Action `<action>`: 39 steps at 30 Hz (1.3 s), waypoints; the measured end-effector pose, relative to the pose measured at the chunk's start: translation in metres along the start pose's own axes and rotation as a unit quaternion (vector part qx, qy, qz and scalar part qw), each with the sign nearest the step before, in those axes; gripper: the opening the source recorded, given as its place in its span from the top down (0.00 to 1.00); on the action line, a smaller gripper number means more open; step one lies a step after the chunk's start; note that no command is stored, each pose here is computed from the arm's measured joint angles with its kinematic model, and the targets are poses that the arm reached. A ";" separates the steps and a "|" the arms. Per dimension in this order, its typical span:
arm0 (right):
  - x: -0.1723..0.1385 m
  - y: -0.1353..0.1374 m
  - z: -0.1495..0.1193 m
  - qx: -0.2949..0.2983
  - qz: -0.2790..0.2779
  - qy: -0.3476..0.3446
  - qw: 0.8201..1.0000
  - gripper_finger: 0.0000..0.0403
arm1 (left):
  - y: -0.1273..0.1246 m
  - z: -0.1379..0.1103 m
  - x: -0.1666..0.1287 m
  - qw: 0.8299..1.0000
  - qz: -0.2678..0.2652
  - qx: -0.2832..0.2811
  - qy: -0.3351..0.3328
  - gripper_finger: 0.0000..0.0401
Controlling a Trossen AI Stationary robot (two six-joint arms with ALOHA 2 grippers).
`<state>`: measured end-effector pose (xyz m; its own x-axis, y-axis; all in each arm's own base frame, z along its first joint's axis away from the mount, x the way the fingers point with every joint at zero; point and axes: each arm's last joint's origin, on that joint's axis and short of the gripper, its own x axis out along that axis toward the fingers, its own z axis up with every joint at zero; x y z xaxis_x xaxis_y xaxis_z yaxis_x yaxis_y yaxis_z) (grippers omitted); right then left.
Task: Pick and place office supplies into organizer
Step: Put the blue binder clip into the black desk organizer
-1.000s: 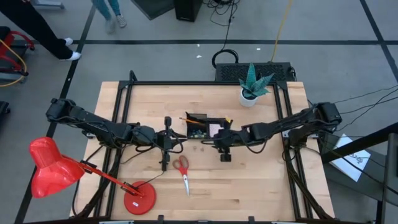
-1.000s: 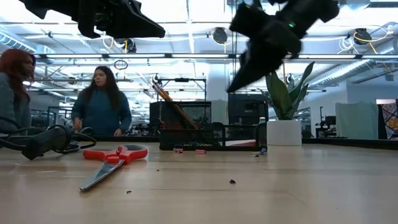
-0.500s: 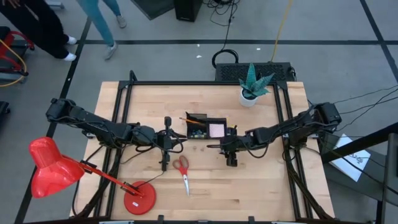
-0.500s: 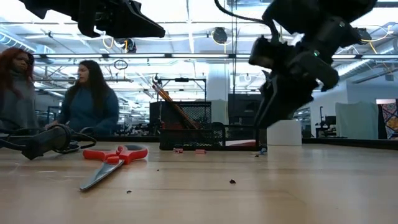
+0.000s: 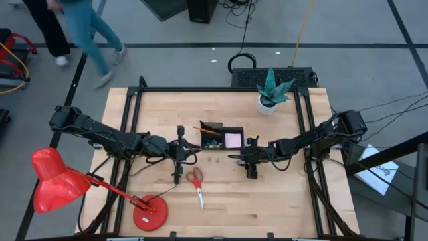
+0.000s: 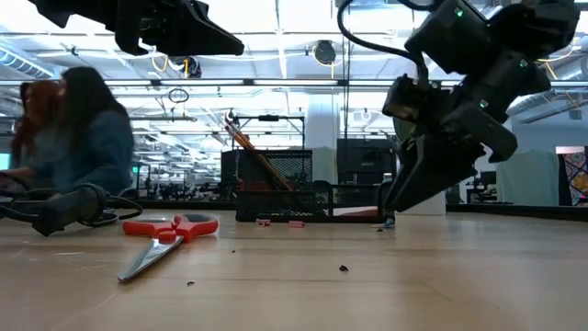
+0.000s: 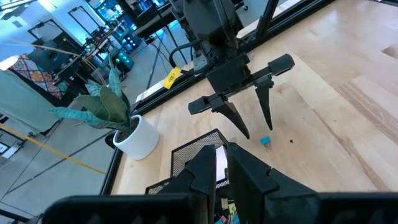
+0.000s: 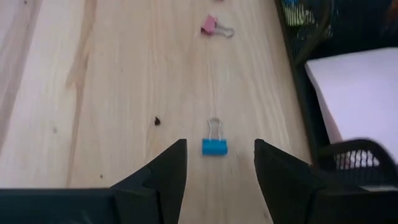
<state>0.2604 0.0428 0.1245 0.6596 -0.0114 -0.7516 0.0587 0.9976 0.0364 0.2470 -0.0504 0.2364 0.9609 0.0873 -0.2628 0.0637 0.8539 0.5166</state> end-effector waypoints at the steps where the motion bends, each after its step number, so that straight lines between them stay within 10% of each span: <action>1: 0.000 0.000 -0.002 0.001 0.000 0.000 1.000 0.56 | 0.000 0.000 0.000 1.000 0.000 0.000 0.000 0.88; 39: 0.028 -0.004 -0.024 0.020 -0.015 0.039 0.999 0.69 | -0.001 -0.002 0.000 1.000 -0.004 0.002 0.010 0.88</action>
<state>0.2607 0.0404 0.0870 0.5975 -0.0341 -0.8011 0.1089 0.9933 0.0389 0.2464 -0.0500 0.2343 0.9547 0.0902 -0.2837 0.0733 0.8525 0.5176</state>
